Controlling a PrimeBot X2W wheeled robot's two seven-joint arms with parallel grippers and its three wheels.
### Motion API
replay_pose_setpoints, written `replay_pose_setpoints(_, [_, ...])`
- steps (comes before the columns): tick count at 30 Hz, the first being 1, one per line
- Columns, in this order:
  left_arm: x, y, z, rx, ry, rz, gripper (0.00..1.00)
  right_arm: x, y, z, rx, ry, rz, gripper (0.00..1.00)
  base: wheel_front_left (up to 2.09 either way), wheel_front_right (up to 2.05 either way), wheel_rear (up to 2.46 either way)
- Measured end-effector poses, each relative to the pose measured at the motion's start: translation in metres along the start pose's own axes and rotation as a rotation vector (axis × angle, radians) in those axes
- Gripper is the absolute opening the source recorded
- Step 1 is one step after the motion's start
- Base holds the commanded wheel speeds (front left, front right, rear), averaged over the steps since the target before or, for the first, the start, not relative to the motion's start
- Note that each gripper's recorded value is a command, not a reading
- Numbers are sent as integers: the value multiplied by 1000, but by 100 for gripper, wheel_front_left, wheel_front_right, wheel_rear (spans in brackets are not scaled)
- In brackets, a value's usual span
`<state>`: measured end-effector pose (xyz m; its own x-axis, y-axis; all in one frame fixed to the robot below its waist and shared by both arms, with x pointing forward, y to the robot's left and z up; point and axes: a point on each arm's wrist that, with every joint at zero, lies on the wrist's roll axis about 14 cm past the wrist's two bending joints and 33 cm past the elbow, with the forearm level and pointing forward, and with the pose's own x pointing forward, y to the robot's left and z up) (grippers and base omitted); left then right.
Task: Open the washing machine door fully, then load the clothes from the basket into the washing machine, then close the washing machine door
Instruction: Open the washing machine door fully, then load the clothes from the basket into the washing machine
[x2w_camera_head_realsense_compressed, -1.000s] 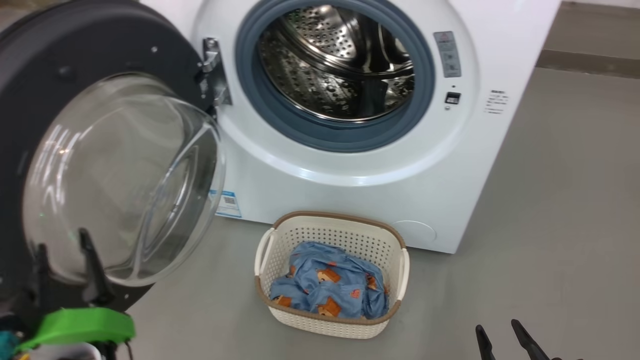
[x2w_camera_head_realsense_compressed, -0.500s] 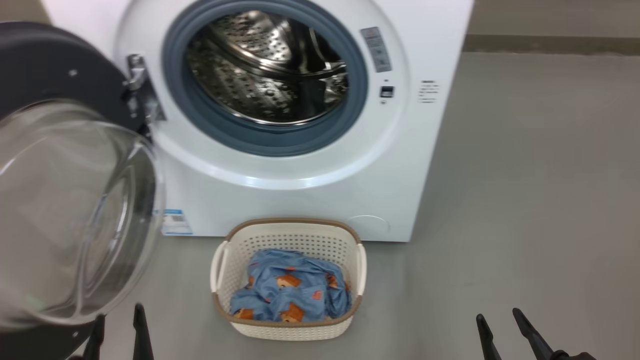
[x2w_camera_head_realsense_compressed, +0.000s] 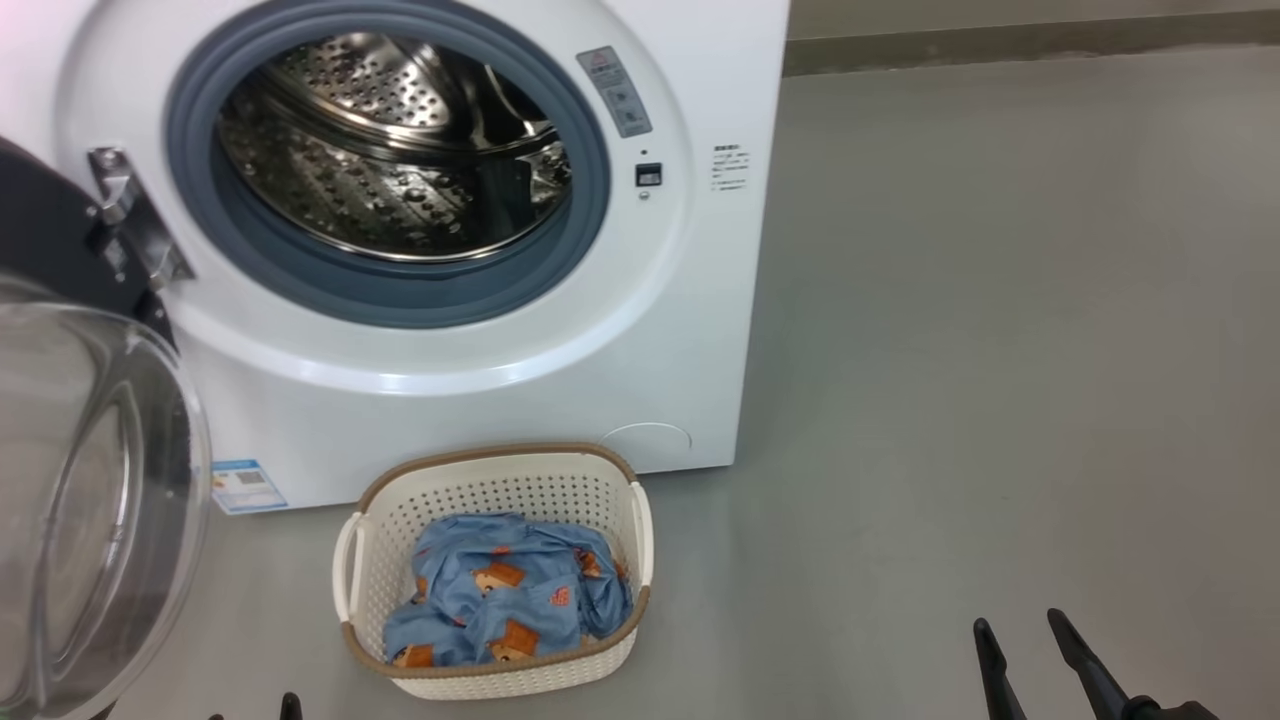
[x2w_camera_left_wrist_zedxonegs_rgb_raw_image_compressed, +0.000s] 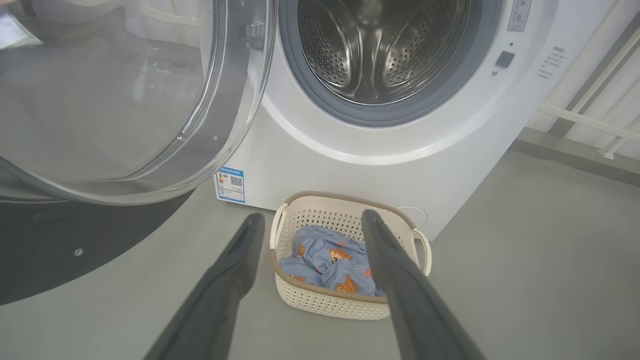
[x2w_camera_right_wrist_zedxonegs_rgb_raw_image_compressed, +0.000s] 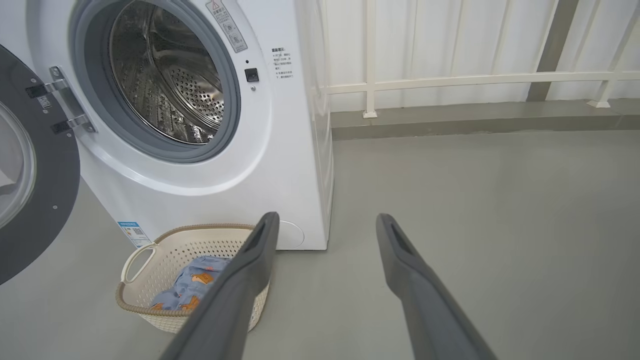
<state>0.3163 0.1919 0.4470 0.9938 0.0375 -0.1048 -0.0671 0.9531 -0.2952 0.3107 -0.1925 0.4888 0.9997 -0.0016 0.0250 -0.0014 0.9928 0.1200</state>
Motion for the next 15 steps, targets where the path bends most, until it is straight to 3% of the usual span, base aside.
replay_pose_setpoints(15, [1,1,3,14,-7,-4,100,-2,-6,3,-1,-10,-19,100,0,0,0])
